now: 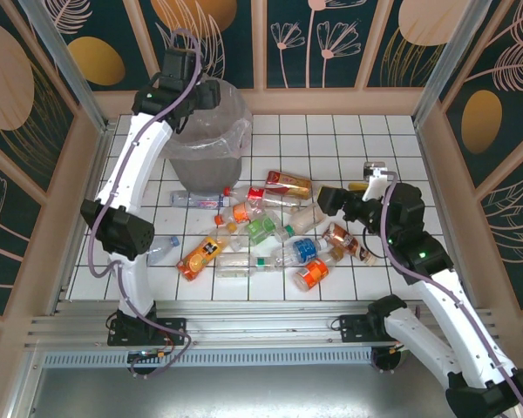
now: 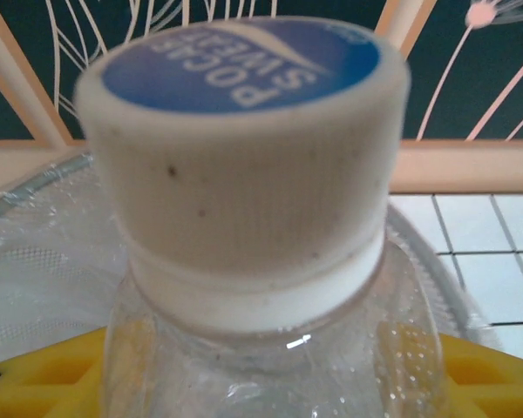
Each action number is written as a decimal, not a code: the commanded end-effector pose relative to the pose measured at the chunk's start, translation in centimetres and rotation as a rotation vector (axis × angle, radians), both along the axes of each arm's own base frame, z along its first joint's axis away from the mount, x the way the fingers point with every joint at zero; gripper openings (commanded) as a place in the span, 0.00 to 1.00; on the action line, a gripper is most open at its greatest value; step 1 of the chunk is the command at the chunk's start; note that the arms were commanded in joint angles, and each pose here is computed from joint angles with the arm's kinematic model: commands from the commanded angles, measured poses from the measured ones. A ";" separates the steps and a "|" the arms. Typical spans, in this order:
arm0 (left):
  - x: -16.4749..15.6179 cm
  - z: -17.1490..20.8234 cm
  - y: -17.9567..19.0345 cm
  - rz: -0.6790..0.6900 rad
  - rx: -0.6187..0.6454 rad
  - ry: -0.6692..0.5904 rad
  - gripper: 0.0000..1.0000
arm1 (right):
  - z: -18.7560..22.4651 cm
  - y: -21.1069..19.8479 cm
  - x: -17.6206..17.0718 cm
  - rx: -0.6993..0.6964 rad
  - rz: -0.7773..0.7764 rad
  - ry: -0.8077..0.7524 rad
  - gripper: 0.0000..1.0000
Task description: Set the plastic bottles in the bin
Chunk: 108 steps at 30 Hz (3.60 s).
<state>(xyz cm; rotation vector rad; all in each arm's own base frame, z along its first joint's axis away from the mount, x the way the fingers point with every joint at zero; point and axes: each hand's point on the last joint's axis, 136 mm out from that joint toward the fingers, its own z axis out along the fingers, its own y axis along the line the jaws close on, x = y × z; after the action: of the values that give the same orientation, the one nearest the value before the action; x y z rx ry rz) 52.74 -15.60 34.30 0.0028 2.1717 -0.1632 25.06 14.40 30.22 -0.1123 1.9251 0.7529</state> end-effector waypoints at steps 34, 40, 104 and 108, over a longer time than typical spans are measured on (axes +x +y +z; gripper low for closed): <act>-0.5 -12.0 -1.6 -0.160 0.050 0.323 0.84 | -2.0 0.4 -0.1 -0.044 0.025 0.053 0.99; -0.7 -7.2 -0.7 -0.104 0.032 0.225 0.90 | -3.4 -0.1 0.0 -0.086 0.004 0.096 0.99; -28.8 -3.2 -15.6 -1.024 -0.526 0.009 0.99 | -21.7 -5.5 -2.8 -0.381 -0.323 0.876 0.99; -29.0 -3.3 -15.4 -1.027 -0.518 0.009 0.99 | -22.5 -5.8 -2.9 -0.422 -0.327 0.906 0.99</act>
<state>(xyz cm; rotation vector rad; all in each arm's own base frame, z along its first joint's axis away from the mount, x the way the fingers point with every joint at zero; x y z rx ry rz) 24.64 -31.17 29.70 0.7642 1.9568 -1.2837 23.04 9.69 8.65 0.3044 2.7925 0.2384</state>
